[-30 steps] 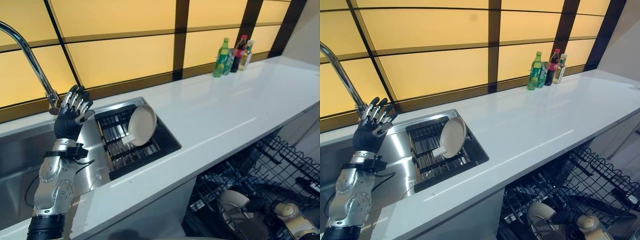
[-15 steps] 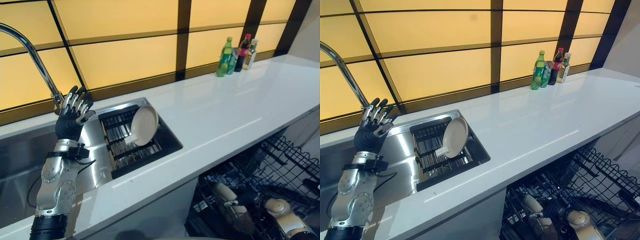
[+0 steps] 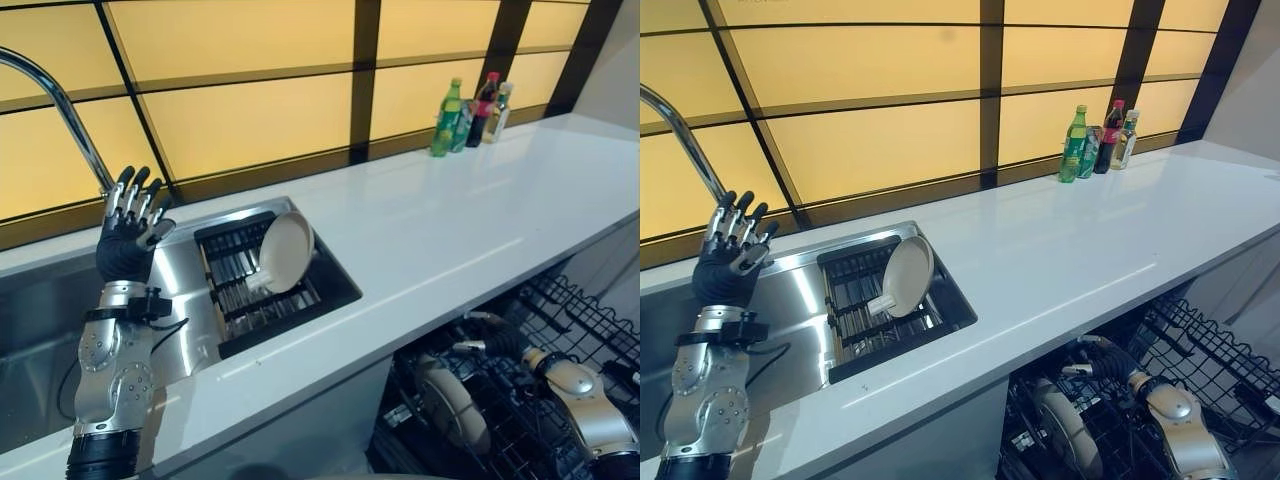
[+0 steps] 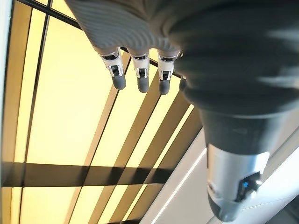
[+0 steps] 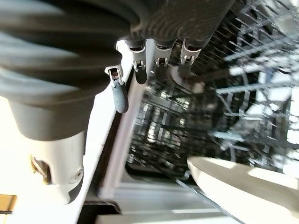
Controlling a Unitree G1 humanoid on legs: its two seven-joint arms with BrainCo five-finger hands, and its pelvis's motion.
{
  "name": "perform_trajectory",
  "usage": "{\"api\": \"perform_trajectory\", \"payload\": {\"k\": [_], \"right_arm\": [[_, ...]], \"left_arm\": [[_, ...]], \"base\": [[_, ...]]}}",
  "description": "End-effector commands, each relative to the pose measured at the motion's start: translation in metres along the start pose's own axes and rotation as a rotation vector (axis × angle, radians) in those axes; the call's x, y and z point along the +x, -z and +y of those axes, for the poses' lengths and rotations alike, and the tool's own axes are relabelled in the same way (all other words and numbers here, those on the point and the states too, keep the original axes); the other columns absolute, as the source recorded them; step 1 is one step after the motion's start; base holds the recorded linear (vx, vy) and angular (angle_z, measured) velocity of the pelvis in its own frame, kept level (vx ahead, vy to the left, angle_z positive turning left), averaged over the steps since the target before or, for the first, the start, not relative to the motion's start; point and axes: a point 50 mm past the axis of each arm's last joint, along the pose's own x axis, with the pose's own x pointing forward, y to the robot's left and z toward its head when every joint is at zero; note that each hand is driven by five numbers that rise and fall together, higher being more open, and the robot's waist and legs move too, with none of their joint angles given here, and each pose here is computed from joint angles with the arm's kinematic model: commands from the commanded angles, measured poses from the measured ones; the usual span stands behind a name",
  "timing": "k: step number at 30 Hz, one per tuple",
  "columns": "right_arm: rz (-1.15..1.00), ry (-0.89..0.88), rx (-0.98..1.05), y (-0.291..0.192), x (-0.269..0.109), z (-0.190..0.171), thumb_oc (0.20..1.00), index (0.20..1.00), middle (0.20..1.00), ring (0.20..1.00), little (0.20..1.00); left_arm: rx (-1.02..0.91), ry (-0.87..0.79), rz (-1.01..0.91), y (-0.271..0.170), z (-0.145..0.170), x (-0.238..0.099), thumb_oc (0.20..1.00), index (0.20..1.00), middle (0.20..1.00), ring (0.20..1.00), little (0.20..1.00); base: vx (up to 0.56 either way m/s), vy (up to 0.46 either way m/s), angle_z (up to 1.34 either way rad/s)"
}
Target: Pick up plates and place into dishwasher.
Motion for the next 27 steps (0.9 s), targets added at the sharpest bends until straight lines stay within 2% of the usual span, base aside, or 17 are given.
{"api": "perform_trajectory", "payload": {"k": [1,3,9,17,19,27], "right_arm": [[-0.295,0.135,-0.044,-0.06,-0.003,-0.029,1.0,1.0,1.0,1.0,1.0],[-0.332,0.17,-0.04,-0.066,-0.007,-0.032,1.0,1.0,1.0,1.0,1.0],[-0.511,0.336,0.026,-0.091,-0.023,-0.04,1.0,1.0,1.0,1.0,1.0],[-0.624,0.368,0.066,-0.104,-0.031,-0.034,1.0,1.0,1.0,1.0,1.0],[-0.626,0.369,0.071,-0.103,-0.032,-0.036,1.0,1.0,1.0,1.0,1.0],[-0.592,0.368,0.091,-0.097,-0.035,-0.042,1.0,1.0,1.0,1.0,1.0]], "left_arm": [[0.043,0.006,-0.084,-0.015,0.007,0.007,1.0,1.0,1.0,1.0,1.0],[0.061,-0.004,-0.089,-0.016,0.01,0.006,1.0,1.0,1.0,1.0,1.0],[0.275,-0.087,-0.118,-0.026,0.023,-0.004,1.0,1.0,1.0,1.0,1.0],[0.846,-0.137,-0.207,-0.046,0.037,-0.005,1.0,1.0,1.0,1.0,1.0],[1.024,-0.12,-0.234,-0.048,0.037,-0.001,1.0,1.0,1.0,1.0,1.0],[1.426,0.013,-0.316,-0.053,0.034,0.017,1.0,1.0,1.0,1.0,1.0]], "base": [[-0.03,-0.062,-0.01],[-0.03,-0.048,0.0],[0.01,0.0,-0.15],[0.02,0.121,-0.24],[0.03,0.155,-0.08],[0.1,0.13,-0.03]]}}
